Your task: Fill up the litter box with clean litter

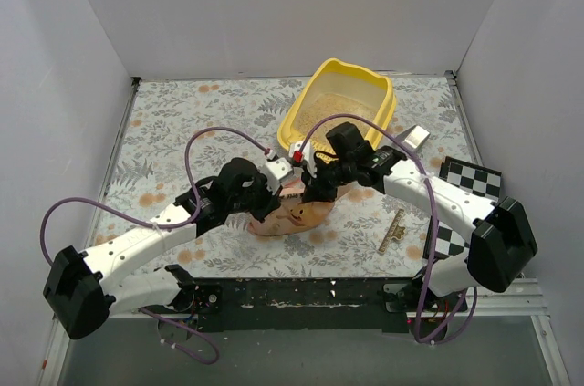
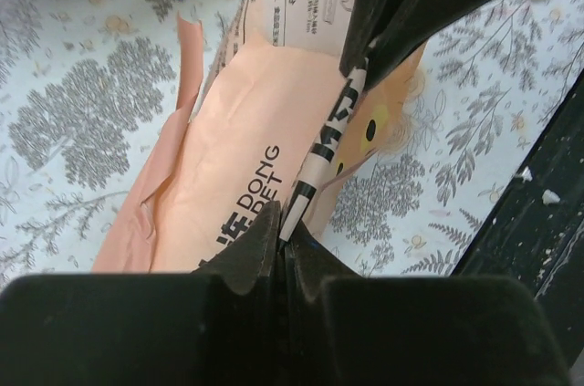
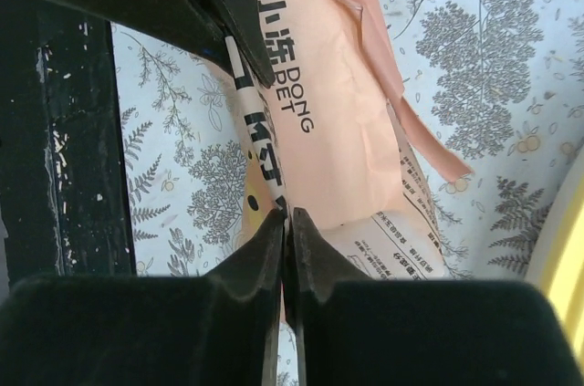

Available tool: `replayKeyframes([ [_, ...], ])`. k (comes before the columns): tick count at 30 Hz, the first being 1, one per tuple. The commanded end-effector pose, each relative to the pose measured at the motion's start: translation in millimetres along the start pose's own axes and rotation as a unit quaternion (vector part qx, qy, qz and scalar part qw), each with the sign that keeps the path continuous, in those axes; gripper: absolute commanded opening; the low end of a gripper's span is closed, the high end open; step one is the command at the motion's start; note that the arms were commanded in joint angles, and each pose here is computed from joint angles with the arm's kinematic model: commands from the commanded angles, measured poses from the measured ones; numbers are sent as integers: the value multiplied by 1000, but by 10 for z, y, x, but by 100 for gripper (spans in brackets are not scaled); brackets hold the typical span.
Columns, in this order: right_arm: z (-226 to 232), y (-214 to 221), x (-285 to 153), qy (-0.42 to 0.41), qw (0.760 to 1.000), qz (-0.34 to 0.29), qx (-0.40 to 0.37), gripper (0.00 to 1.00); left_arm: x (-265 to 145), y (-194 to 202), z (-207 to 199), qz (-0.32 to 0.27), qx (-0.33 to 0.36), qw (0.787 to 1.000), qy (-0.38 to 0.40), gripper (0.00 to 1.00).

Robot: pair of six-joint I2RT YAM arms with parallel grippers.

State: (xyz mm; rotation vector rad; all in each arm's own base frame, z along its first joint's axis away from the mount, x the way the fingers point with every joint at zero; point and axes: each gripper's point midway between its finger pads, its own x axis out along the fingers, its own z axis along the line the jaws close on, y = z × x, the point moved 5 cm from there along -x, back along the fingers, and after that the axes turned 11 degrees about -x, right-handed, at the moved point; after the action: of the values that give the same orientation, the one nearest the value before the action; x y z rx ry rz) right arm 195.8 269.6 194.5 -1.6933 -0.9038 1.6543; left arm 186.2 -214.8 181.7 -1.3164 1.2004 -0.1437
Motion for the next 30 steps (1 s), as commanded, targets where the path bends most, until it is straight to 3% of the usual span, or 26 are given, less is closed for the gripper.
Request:
replayKeyframes([
  [1, 15, 31, -3, -2, 1000, 16, -17, 20, 4, 280, 126, 27, -18, 999, -37, 0],
  [3, -25, -33, -55, 13, 1000, 16, -23, 29, 13, 323, 129, 30, -20, 999, -35, 0],
  [6, -105, -182, -222, 56, 998, 16, -32, 62, 5, 343, 117, 27, -21, 999, -31, 0],
  [7, -112, -252, -292, 61, 997, 16, -39, 66, 1, 343, 109, 25, -20, 999, -27, 0],
  [14, -31, -193, -584, 113, 990, 25, -81, 76, -38, 301, 95, 14, -16, 999, -24, 0],
  [20, 75, -130, -647, 120, 984, 3, -133, 72, -57, 233, 90, 4, -15, 1000, -25, 0],
  [30, -75, 0, -515, 116, 976, 39, -180, 72, -66, 229, 85, 3, -13, 1000, -24, 0],
])
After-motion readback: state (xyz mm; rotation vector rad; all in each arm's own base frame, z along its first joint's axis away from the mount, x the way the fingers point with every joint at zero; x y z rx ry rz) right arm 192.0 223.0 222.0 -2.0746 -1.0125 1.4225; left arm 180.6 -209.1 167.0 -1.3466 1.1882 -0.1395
